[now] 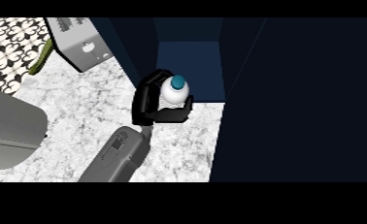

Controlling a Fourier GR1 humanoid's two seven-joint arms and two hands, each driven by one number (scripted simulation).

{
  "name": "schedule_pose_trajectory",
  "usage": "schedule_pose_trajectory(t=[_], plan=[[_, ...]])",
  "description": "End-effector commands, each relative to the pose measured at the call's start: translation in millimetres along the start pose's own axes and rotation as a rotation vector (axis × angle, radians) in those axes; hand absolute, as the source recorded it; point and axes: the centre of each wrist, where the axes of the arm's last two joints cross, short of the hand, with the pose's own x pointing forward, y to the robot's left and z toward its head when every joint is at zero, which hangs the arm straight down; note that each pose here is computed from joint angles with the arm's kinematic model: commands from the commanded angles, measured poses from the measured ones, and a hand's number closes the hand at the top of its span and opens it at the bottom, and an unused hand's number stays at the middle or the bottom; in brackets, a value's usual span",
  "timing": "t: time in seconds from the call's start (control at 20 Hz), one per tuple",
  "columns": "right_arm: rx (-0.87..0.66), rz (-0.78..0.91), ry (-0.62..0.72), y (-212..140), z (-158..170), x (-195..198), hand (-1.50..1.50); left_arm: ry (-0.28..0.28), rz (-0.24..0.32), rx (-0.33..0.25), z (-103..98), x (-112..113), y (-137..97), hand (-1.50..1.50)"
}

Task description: Pick up the bottled water, place it into the cabinet and close the cabinet

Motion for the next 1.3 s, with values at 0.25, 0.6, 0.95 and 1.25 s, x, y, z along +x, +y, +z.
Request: schedule_pose_trajectory(t=[0.25,0.6,0.95,1.25], plan=[[-0.009,0.030,-0.058,-9,25,26,-1.50,0.045,-0.073,0.032,-33,23,-38,1.50],[0.008,0.045,-0.032,-10,18,21,-1.50,0.111,-0.085,0.120,-60,8,-27,1.50],[-0.002,0.025,-0.052,-19,20,14,-1.50,0.133,-0.136,0.214,-74,-4,-17,1.50],[0.007,0.034,-0.021,-17,13,4,-1.50,0.113,-0.249,0.264,-84,-11,-10,1.50]])
